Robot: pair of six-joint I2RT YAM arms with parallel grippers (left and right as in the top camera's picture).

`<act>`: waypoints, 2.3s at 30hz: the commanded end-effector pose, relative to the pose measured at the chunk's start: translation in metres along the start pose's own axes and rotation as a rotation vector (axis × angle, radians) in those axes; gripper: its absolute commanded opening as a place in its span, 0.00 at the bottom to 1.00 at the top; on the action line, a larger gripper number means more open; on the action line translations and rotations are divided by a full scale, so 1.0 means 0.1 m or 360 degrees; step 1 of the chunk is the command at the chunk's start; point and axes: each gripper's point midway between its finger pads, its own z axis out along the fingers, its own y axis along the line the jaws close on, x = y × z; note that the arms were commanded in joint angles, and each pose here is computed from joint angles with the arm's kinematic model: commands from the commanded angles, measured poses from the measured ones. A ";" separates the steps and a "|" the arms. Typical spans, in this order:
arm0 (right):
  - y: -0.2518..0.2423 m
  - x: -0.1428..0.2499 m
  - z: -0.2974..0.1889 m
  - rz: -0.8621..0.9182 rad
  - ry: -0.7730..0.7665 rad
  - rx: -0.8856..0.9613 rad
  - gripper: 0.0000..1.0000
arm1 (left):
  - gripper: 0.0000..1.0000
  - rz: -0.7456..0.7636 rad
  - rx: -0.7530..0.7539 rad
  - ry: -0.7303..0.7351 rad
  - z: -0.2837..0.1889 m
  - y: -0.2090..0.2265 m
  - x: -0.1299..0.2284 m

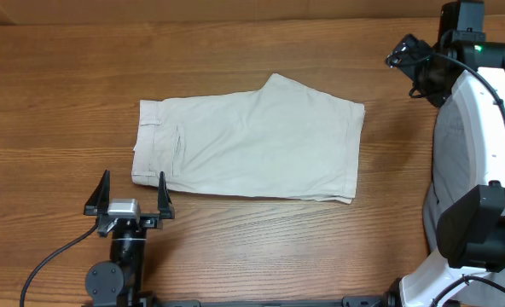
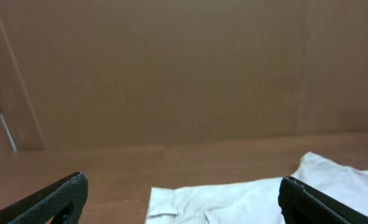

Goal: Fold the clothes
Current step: 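Drag the beige shorts leftward off the pile and lay them flat, then grasp the left edge of the beige shorts with the left gripper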

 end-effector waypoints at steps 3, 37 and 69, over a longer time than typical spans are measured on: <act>0.07 -0.06 -0.14 -0.0002 -0.0052 -0.0040 1.00 | 1.00 0.0122 -0.0032 0.0057 0.07 0.06 -0.39; 0.07 -0.06 -0.14 -0.0002 -0.0052 -0.0040 1.00 | 1.00 -0.0842 0.0273 0.1859 1.44 0.96 1.09; 0.07 -0.06 -0.14 -0.0002 -0.0052 -0.0040 1.00 | 0.14 -0.0889 0.0590 0.2383 1.29 0.04 2.56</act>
